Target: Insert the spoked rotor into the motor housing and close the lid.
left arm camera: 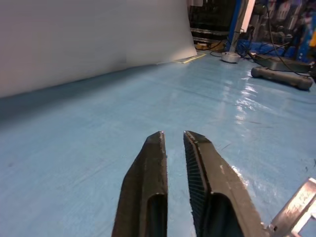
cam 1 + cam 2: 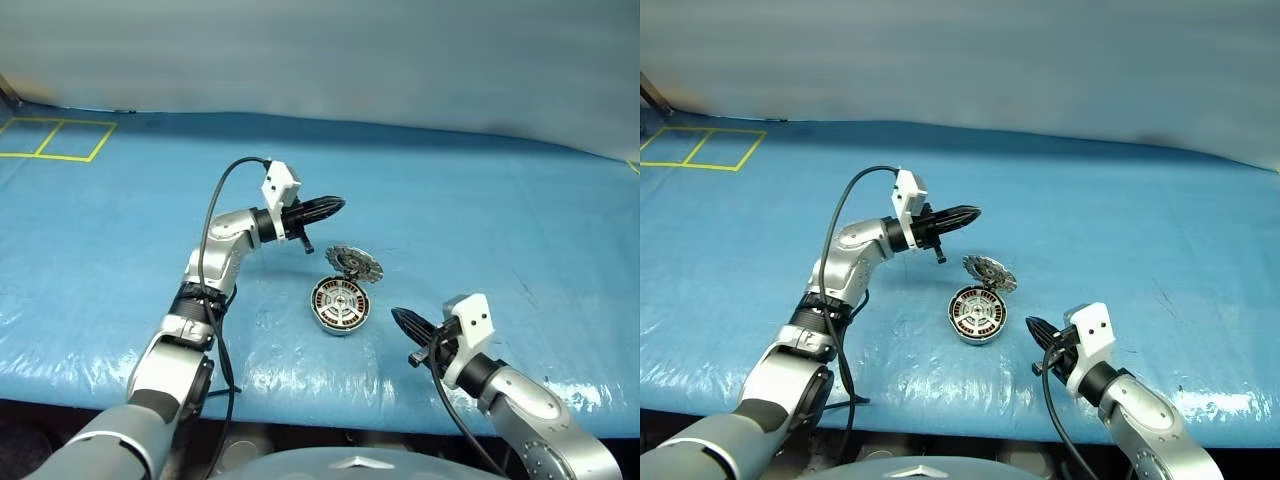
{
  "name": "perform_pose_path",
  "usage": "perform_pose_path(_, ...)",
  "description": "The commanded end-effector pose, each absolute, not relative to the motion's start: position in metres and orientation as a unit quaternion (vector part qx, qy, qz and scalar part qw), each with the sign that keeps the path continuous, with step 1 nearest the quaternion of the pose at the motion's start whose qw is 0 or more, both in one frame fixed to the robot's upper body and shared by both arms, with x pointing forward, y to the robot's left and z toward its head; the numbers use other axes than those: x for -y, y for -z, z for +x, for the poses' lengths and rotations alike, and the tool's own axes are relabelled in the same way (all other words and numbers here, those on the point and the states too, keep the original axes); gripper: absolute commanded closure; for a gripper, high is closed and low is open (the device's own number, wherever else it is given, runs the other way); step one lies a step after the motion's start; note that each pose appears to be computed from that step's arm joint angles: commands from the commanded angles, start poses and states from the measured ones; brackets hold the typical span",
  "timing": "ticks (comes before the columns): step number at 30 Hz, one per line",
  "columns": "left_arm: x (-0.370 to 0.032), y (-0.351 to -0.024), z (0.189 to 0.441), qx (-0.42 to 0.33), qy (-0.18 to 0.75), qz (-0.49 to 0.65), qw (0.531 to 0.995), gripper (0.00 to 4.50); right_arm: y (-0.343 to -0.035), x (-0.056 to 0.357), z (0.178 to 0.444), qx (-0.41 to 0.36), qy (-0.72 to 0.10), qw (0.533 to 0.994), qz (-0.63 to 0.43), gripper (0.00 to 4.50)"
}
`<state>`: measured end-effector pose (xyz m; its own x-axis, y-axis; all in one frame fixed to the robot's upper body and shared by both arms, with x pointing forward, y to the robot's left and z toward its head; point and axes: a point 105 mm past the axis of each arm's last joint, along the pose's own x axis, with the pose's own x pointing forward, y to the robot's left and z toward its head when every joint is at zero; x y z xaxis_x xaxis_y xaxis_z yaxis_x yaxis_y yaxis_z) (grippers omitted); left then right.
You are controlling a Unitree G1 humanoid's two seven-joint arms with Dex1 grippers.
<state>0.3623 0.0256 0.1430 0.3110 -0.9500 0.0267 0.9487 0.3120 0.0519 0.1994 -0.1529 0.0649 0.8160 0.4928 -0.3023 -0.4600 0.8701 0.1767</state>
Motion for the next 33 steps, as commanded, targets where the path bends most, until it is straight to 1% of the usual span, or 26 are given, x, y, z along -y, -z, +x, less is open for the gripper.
perform_pose_path(1, -0.006, -0.141, 0.348, 0.021, 0.654, 0.073, 0.753, 4.47, -0.081, 0.157, 0.196, -0.141, -0.239, 0.960, 0.034, 4.50)
perform_pose_path(5, 0.002, -0.124, 0.331, -0.001, 0.706, 0.155, 0.691, 4.47, -0.086, 0.165, 0.192, -0.136, -0.224, 0.965, 0.027, 4.50)
perform_pose_path(8, 0.004, -0.113, 0.322, -0.005, 0.729, 0.199, 0.655, 4.47, -0.091, 0.170, 0.190, -0.128, -0.212, 0.969, 0.020, 4.50)
perform_pose_path(14, -0.005, -0.091, 0.304, -0.015, 0.760, 0.282, 0.585, 4.47, -0.099, 0.173, 0.191, -0.115, -0.206, 0.972, 0.005, 4.50)
perform_pose_path(17, -0.011, -0.084, 0.298, -0.028, 0.770, 0.291, 0.568, 4.47, -0.101, 0.171, 0.193, -0.109, -0.209, 0.972, 0.005, 4.50)
perform_pose_path(21, -0.015, -0.071, 0.292, -0.034, 0.770, 0.306, 0.558, 4.47, -0.102, 0.163, 0.196, -0.105, -0.225, 0.969, 0.005, 4.50)
perform_pose_path(24, -0.016, -0.063, 0.287, -0.042, 0.770, 0.302, 0.561, 4.47, -0.100, 0.160, 0.202, -0.108, -0.228, 0.968, 0.003, 4.50)
perform_pose_path(27, -0.021, -0.058, 0.287, -0.032, 0.759, 0.324, 0.564, 4.47, -0.103, 0.154, 0.207, -0.099, -0.242, 0.965, 0.004, 4.50)
perform_pose_path(29, -0.014, -0.084, 0.292, 0.011, 0.741, 0.258, 0.620, 4.47, -0.105, 0.147, 0.209, -0.095, -0.259, 0.961, -0.005, 4.50)
perform_pose_path(30, -0.012, -0.094, 0.295, 0.029, 0.731, 0.237, 0.639, 4.47, -0.105, 0.145, 0.210, -0.094, -0.264, 0.960, -0.007, 4.50)
perform_pose_path(32, -0.016, -0.119, 0.292, 0.060, 0.720, 0.195, 0.663, 4.47, -0.102, 0.137, 0.213, -0.097, -0.282, 0.955, -0.010, 4.50)
perform_pose_path(33, -0.021, -0.129, 0.288, 0.069, 0.715, 0.174, 0.674, 4.49, -0.100, 0.130, 0.215, -0.097, -0.294, 0.951, -0.008, 4.32)
